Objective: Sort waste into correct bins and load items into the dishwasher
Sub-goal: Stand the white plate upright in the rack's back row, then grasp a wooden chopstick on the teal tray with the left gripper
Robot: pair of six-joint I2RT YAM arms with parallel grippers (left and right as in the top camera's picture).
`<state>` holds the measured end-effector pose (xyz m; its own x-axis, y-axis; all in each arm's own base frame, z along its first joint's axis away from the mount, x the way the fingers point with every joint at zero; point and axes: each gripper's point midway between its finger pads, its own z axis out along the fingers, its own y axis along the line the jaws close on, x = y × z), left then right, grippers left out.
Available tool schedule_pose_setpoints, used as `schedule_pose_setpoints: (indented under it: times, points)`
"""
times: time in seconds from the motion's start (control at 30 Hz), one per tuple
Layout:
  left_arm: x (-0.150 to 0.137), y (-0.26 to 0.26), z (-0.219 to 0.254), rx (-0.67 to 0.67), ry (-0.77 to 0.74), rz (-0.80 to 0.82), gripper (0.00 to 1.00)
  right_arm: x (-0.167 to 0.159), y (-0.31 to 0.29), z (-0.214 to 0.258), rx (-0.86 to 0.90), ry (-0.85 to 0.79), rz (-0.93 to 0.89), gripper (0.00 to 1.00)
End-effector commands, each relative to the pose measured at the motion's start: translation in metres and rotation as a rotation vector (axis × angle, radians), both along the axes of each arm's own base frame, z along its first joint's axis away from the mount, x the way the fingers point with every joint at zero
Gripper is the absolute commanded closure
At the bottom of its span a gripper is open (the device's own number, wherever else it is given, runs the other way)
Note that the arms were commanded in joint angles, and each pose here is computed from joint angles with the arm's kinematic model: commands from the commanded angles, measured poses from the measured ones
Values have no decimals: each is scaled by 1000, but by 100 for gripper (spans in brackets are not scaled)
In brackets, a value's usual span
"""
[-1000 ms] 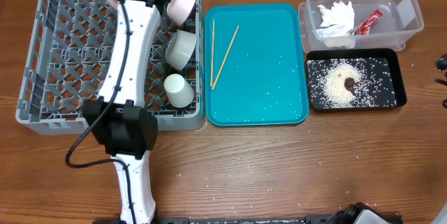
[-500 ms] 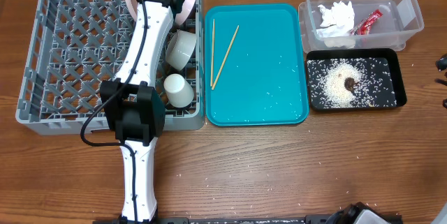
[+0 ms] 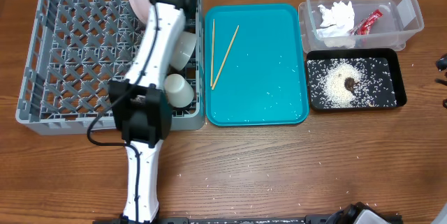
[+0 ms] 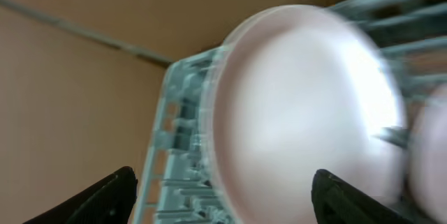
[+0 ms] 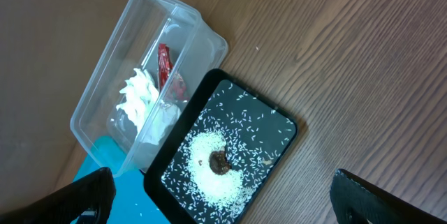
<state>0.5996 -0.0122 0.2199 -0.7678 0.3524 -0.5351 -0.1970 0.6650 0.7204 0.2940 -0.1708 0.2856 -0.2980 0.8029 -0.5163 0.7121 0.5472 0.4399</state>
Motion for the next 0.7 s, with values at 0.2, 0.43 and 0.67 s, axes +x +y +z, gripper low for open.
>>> schedule_pose_setpoints:
  times: [0.2,0.43,0.67]
  points:
    - [-95,-221,42,-667,111,-475,22,2,-1,11,-13,-28,-1,0]
    - [-123,-234,-63,-852,475,-372,22,2,-1,11,-13,-28,0,0]
    - [-123,-218,-149,-842,687,-343,24,2,-1,11,-13,-28,0,0]
